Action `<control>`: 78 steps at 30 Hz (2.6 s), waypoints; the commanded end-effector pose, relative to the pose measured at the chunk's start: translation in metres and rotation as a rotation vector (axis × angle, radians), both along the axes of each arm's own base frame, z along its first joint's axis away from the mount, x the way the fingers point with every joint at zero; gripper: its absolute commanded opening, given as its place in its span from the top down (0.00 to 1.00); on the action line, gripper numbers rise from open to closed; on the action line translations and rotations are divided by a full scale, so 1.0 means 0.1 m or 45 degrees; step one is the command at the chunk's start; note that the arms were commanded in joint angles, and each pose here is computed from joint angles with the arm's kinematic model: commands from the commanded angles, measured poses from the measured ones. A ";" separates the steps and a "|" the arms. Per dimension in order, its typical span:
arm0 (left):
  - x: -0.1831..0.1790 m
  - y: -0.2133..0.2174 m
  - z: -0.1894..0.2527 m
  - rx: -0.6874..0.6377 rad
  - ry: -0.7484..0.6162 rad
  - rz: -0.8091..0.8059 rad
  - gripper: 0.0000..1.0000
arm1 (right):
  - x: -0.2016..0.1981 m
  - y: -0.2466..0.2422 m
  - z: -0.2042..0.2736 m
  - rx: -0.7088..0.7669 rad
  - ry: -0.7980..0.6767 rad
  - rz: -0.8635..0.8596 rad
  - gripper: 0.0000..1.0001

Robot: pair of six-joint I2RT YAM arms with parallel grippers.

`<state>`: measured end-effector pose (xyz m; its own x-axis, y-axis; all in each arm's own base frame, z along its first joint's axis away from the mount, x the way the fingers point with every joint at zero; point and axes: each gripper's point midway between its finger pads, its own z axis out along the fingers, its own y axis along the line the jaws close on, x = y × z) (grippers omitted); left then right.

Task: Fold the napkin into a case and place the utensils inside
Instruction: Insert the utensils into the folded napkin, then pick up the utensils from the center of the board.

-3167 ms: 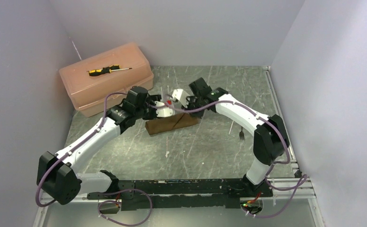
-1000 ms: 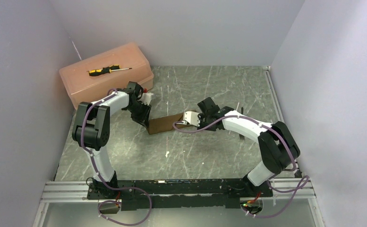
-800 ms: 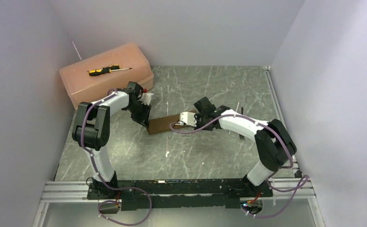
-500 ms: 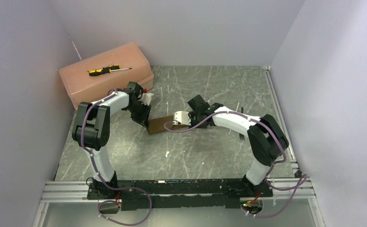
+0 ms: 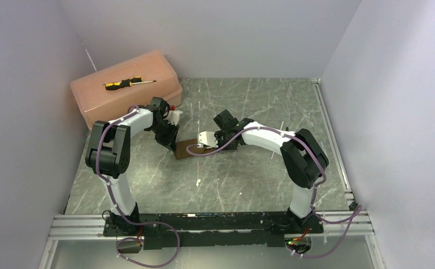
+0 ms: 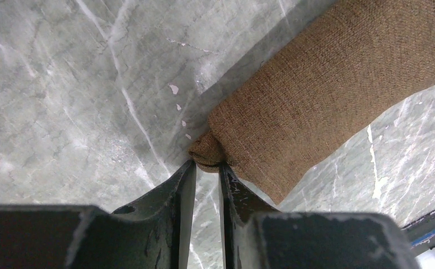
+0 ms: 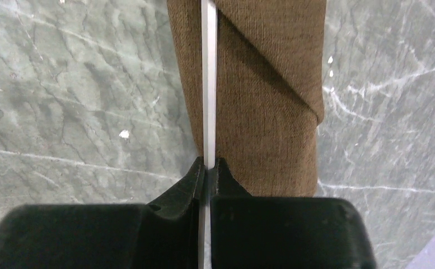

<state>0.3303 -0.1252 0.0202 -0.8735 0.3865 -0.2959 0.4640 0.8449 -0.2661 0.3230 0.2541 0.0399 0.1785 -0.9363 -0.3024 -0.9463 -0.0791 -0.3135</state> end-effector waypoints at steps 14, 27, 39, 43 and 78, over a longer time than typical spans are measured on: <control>0.02 -0.03 0.01 -0.008 -0.020 -0.041 0.75 | -0.03 0.34 -0.02 0.048 0.107 0.134 1.00; 0.01 -0.07 0.05 -0.026 -0.023 -0.048 0.77 | 0.06 0.55 0.01 0.090 0.117 0.166 1.00; 0.00 -0.04 0.04 -0.004 -0.018 -0.056 0.78 | 0.15 0.51 0.16 0.105 0.030 0.095 0.67; -0.01 -0.02 0.07 0.004 -0.022 -0.053 0.79 | 0.20 0.52 0.36 0.142 -0.021 0.063 0.01; -0.12 0.02 1.05 -0.047 0.015 -0.176 0.12 | 0.55 -2.35 -0.03 0.554 0.029 -2.550 0.31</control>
